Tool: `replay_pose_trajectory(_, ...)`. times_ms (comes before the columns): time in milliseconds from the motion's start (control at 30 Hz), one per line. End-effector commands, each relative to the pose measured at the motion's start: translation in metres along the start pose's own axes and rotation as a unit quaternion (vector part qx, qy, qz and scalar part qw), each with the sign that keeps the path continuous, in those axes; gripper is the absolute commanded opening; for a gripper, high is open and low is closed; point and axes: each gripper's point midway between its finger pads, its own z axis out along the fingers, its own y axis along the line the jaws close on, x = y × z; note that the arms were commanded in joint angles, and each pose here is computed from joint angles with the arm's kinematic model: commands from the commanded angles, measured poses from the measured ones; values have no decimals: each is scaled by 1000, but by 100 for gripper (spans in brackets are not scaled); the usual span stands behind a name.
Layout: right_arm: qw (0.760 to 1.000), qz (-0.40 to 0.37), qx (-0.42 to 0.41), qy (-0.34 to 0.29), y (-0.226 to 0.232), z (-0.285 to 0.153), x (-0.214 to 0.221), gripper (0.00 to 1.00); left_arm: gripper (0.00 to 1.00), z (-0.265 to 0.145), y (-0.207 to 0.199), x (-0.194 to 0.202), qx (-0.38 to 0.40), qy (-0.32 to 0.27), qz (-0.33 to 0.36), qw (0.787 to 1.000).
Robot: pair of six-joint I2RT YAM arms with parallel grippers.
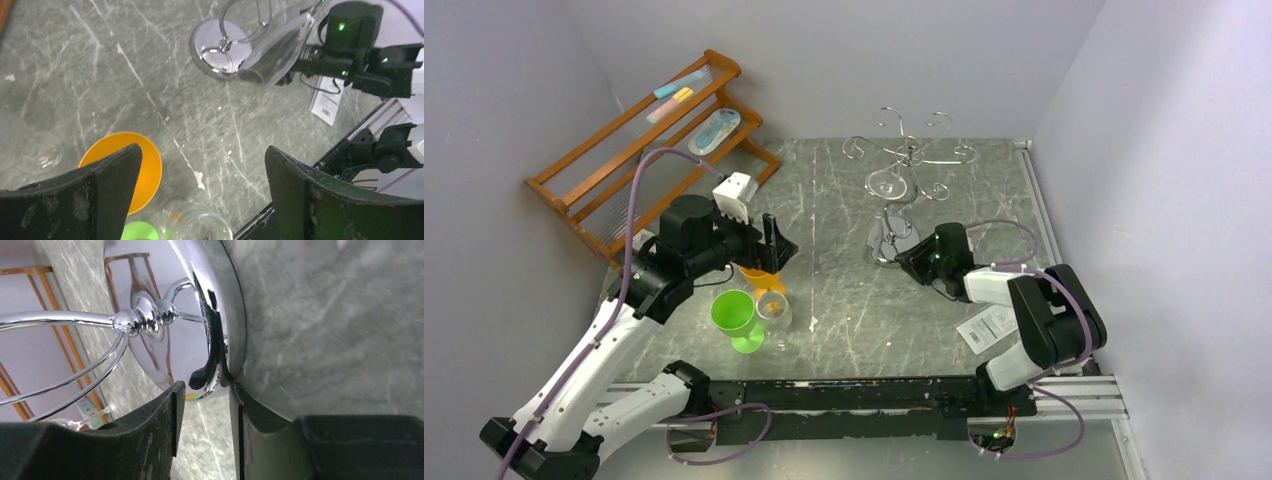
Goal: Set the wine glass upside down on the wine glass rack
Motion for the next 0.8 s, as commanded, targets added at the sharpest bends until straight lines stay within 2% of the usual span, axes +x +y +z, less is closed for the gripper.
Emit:
replay_pose_trajectory(0,1000,-2,-7,-5,6,18,-7,41,97,-10,12,15,-33,40,19,998)
replay_pose_trajectory(200,1000,1,-7,1,12,39,-9,40,89,-6,16,38,-30,82,17,996)
replay_pose_trajectory(367,1000,3,-17,9,22,55,-10,39,80,1,24,43,-50,98,13,994)
replay_pose_trajectory(467,1000,4,-19,9,25,60,-12,39,79,8,31,44,-69,104,7,992)
replay_pose_trajectory(767,1000,-7,-23,-9,26,42,-17,42,72,30,49,75,-97,164,-4,982)
